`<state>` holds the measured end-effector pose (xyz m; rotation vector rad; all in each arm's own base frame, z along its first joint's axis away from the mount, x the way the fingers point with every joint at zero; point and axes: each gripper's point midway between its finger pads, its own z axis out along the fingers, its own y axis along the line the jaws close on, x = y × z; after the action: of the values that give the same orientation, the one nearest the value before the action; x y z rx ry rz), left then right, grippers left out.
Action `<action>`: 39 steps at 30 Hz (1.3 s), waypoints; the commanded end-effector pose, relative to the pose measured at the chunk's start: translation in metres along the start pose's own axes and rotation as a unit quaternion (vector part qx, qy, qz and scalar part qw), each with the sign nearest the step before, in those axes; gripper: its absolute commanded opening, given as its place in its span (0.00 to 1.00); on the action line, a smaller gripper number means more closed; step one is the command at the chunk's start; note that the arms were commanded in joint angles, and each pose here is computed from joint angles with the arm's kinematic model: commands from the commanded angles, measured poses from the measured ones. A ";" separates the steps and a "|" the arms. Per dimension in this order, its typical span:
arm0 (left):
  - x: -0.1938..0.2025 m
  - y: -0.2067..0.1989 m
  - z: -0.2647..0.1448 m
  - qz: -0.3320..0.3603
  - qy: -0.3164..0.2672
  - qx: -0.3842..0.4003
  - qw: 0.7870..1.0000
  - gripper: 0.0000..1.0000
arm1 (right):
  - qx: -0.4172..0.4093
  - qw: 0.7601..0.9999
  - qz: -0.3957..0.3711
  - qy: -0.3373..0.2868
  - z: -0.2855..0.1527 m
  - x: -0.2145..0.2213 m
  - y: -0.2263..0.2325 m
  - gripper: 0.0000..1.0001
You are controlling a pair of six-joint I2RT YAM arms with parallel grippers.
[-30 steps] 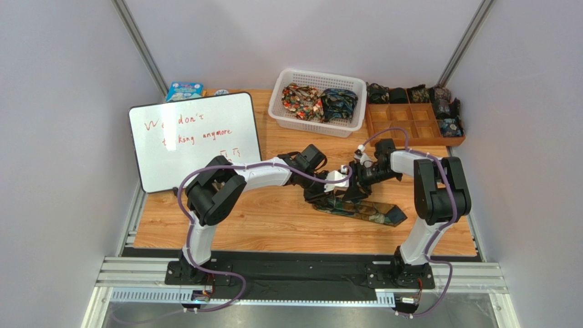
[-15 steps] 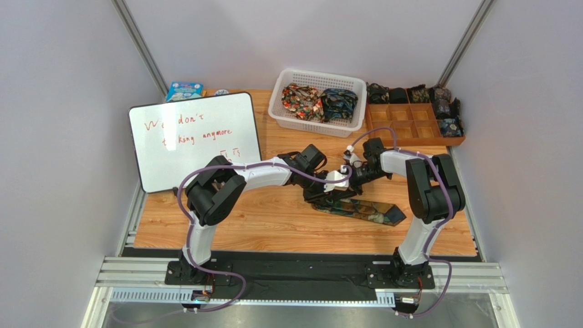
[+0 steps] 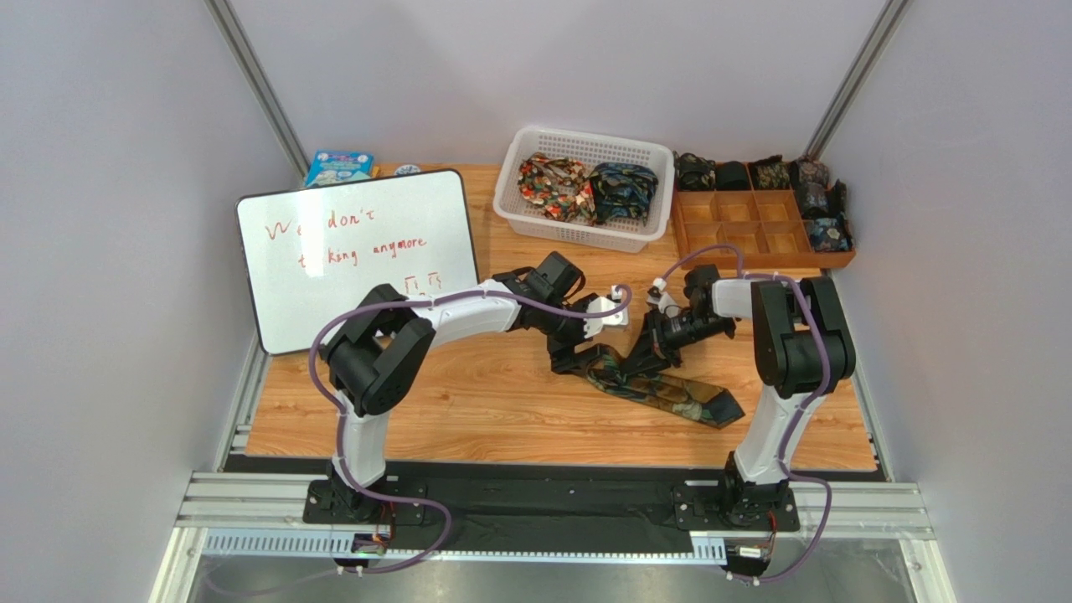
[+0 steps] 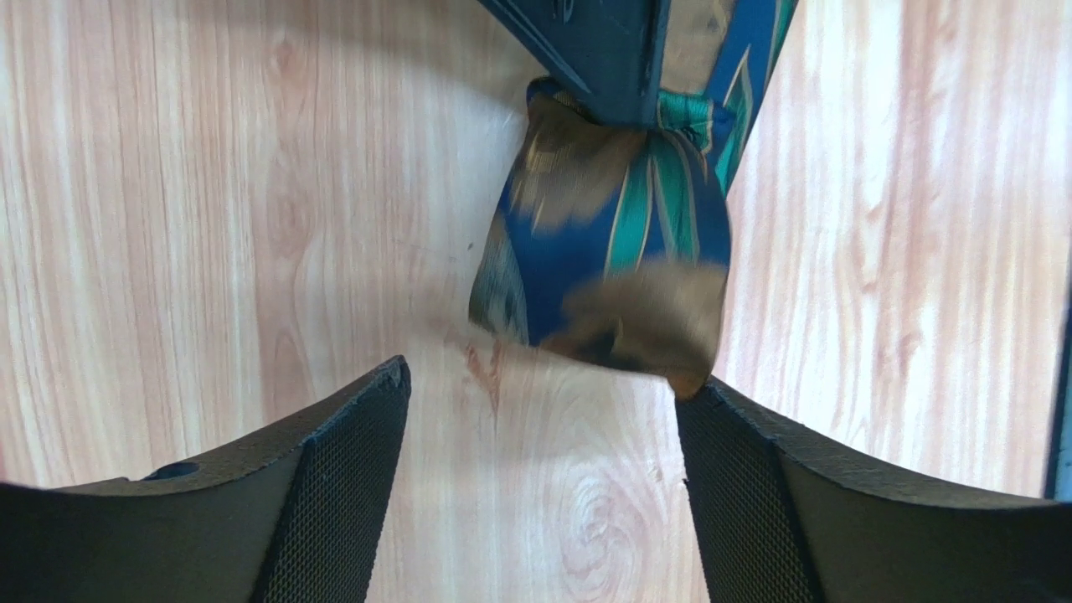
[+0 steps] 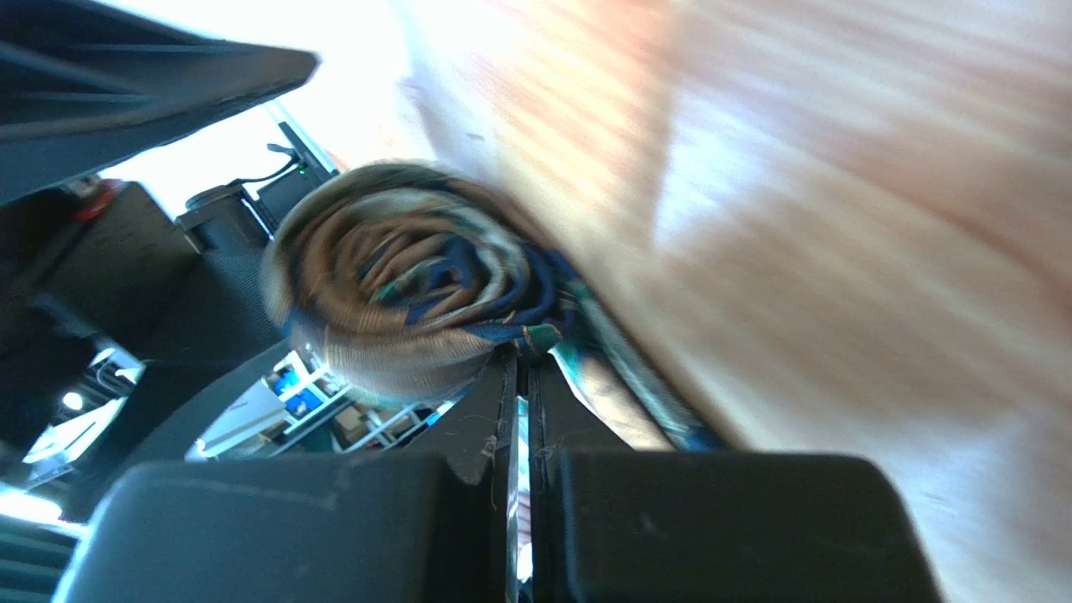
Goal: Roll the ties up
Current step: Roll the tie at the center of the board.
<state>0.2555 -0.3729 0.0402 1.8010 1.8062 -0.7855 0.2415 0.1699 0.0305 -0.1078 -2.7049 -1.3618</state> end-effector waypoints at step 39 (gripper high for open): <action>0.021 0.016 0.008 0.015 0.064 -0.038 0.997 0.20 | -0.047 0.994 -0.096 -0.037 -0.027 -0.030 0.068 0.60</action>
<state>0.2731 -0.3752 0.0321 1.8051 1.7954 -0.6635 0.2882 0.1745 0.0673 0.0212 -2.8050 -1.4584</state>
